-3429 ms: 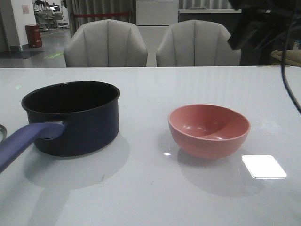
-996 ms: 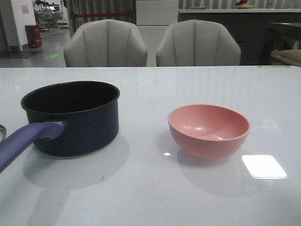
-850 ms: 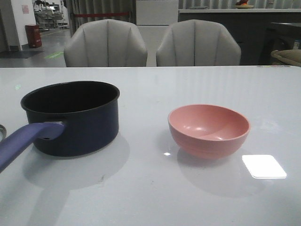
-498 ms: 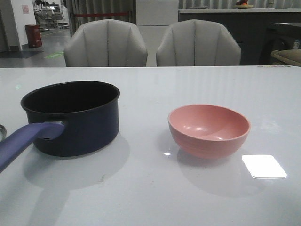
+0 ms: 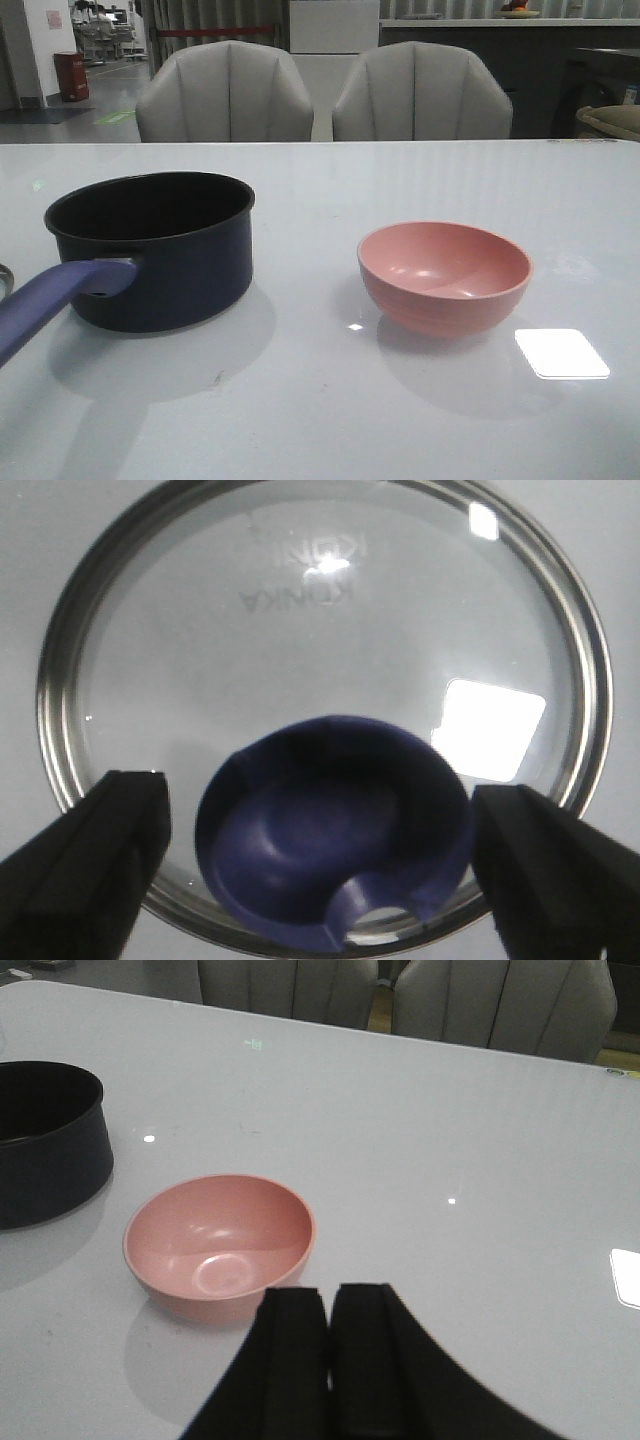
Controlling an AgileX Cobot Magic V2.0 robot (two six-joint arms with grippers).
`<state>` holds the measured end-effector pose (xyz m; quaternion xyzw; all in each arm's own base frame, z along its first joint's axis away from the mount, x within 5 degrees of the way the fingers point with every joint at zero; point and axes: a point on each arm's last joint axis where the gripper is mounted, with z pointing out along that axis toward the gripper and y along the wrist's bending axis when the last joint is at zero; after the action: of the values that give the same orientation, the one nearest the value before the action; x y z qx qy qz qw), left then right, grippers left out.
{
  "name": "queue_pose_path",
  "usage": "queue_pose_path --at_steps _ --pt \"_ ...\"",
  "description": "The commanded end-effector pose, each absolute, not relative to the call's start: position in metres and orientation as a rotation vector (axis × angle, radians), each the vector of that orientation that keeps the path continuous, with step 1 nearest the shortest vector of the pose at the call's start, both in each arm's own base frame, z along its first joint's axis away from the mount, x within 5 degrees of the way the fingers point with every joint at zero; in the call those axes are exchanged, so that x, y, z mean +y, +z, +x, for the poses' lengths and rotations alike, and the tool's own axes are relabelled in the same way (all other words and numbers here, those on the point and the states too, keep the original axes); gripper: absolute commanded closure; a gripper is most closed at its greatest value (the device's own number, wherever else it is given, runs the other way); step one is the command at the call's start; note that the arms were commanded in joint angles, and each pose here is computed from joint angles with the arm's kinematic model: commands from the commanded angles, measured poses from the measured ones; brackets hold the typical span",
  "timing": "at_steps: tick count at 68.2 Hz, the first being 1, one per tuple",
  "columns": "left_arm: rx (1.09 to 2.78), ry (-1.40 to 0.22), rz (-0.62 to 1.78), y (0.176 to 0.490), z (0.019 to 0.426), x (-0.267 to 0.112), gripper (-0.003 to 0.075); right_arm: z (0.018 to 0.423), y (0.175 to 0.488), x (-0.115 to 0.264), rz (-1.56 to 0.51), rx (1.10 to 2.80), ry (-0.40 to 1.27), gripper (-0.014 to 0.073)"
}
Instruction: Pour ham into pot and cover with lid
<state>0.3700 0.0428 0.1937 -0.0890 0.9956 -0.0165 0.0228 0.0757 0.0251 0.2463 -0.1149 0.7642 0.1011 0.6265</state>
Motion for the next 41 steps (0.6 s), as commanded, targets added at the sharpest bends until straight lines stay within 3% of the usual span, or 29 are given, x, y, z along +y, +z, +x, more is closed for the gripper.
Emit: queue_pose_path --at_steps 1,22,41 --pt "3.012 -0.045 -0.261 0.212 0.374 0.044 0.0112 0.077 0.262 0.023 -0.23 1.668 0.222 0.045" --pt "2.997 -0.042 -0.236 0.212 0.376 0.044 0.0424 0.077 0.262 0.023 -0.23 1.668 0.222 0.045" --pt "2.967 -0.043 -0.229 0.237 0.385 0.045 0.0578 0.077 0.262 0.023 -0.23 1.668 0.222 0.045"
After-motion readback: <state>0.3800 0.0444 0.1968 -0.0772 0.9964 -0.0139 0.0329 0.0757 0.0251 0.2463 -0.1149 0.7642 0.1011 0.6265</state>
